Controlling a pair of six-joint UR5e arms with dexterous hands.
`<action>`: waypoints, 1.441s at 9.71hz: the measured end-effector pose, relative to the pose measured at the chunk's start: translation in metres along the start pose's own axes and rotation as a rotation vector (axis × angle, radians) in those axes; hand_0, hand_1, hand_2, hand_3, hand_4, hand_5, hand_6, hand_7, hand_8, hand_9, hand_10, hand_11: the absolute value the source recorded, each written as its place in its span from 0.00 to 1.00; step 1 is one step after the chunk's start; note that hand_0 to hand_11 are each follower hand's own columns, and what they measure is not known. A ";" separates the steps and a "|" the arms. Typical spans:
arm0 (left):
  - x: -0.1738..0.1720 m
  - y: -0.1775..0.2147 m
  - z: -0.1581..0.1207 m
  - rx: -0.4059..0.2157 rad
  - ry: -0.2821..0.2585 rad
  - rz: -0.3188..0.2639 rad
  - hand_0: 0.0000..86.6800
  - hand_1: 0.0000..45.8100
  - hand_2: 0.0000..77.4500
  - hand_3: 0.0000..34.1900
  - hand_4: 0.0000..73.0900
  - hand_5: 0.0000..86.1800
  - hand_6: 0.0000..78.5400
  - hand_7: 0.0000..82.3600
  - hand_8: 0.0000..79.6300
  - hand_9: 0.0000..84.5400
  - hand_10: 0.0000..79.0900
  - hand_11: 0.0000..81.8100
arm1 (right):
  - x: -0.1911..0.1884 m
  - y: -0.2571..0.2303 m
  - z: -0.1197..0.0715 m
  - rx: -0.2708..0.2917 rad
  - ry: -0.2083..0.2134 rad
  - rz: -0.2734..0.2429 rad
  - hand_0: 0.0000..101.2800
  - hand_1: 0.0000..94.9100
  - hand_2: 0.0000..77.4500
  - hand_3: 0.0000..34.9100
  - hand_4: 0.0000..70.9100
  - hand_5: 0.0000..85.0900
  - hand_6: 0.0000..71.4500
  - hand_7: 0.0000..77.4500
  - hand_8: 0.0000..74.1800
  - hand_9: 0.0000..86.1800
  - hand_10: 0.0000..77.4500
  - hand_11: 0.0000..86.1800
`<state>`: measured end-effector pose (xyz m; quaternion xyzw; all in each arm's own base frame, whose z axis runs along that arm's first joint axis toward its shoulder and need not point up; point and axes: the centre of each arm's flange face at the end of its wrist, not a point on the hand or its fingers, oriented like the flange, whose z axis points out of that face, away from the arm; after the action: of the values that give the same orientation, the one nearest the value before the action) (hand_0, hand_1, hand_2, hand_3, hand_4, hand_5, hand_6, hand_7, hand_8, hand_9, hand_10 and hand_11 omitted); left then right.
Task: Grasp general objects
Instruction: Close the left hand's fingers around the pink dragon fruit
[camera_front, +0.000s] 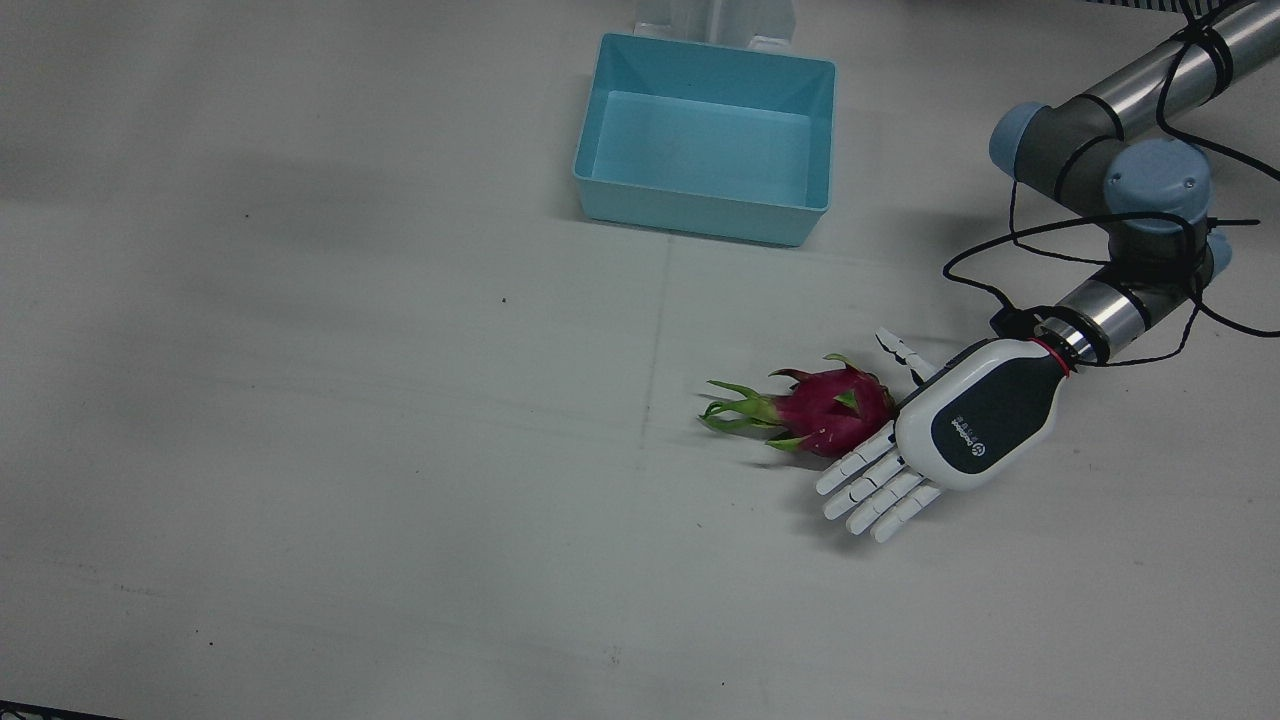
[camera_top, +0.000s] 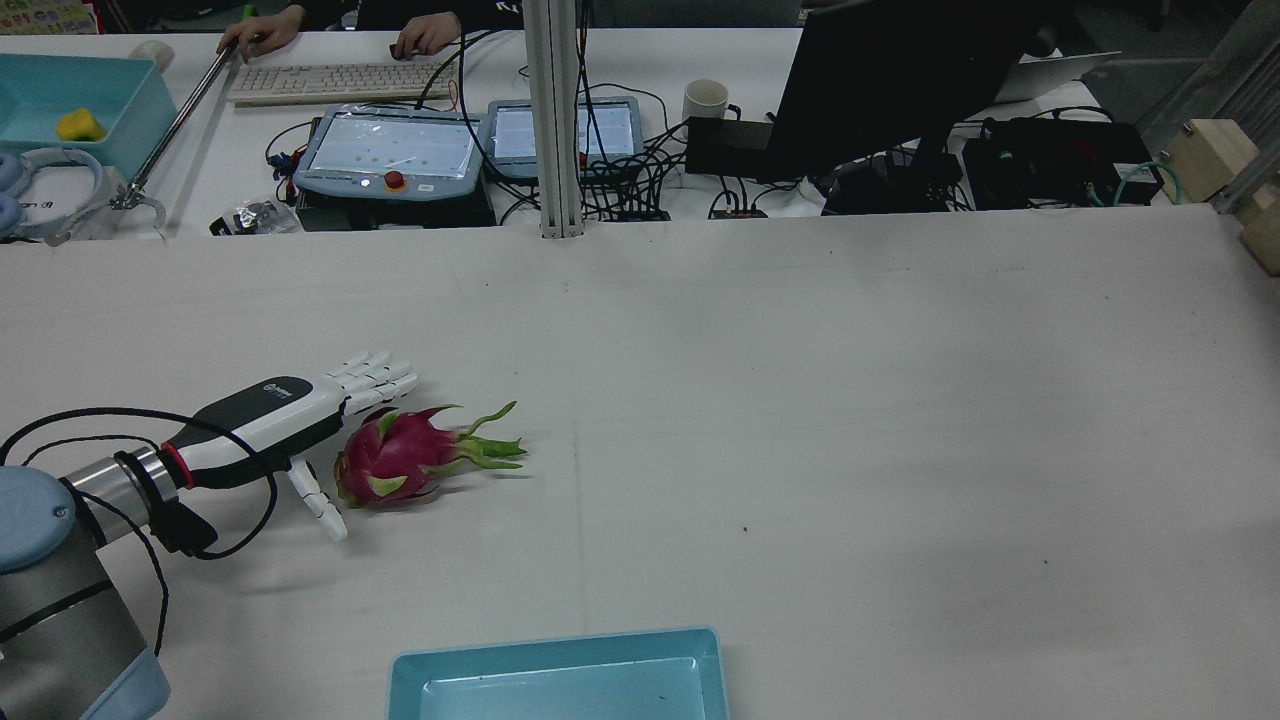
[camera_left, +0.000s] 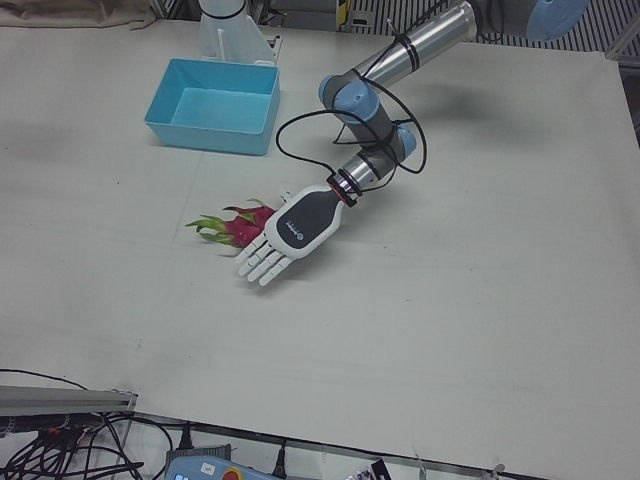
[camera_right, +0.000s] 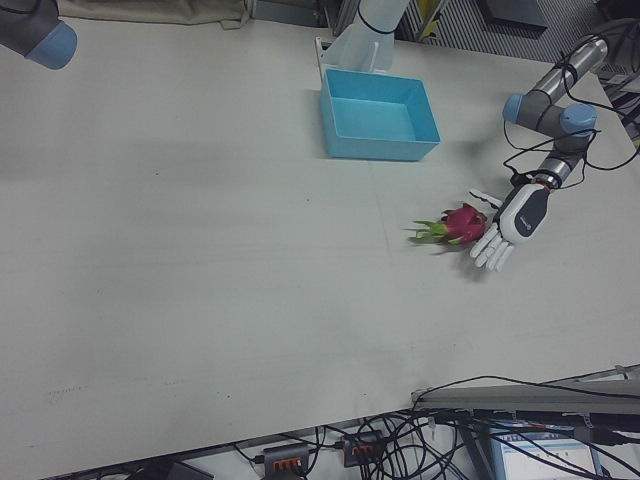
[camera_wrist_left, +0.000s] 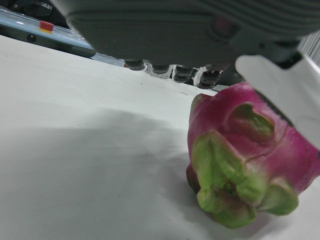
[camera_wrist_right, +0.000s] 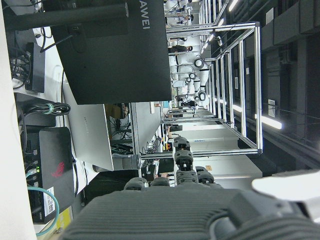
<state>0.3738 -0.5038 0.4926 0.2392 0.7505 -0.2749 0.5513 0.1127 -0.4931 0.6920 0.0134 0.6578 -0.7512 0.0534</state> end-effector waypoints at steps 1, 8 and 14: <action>0.000 0.001 0.000 0.005 0.001 0.001 0.60 0.01 0.08 0.00 0.01 0.03 0.01 0.10 0.01 0.01 0.01 0.01 | 0.000 0.000 0.000 0.000 0.000 0.000 0.00 0.06 0.02 0.00 0.00 0.01 0.00 0.00 0.00 0.01 0.00 0.01; 0.004 0.013 0.008 0.009 0.005 -0.004 0.60 0.01 0.10 0.00 0.29 0.27 0.01 0.09 0.01 0.01 0.01 0.01 | 0.000 0.000 0.000 0.000 0.000 0.000 0.00 0.06 0.02 0.00 0.00 0.01 0.00 0.00 0.00 0.01 0.00 0.01; 0.008 0.026 0.012 0.003 0.002 -0.028 0.61 0.00 0.15 0.00 0.45 0.47 0.01 0.13 0.01 0.01 0.01 0.01 | 0.000 0.000 0.000 0.000 0.000 -0.001 0.00 0.06 0.02 0.00 0.00 0.01 0.00 0.00 0.00 0.01 0.00 0.01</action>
<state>0.3967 -0.4922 0.4785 0.2300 0.7539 -0.2835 0.5462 0.1128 -0.4932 0.6918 0.0129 0.6580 -0.7510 0.0531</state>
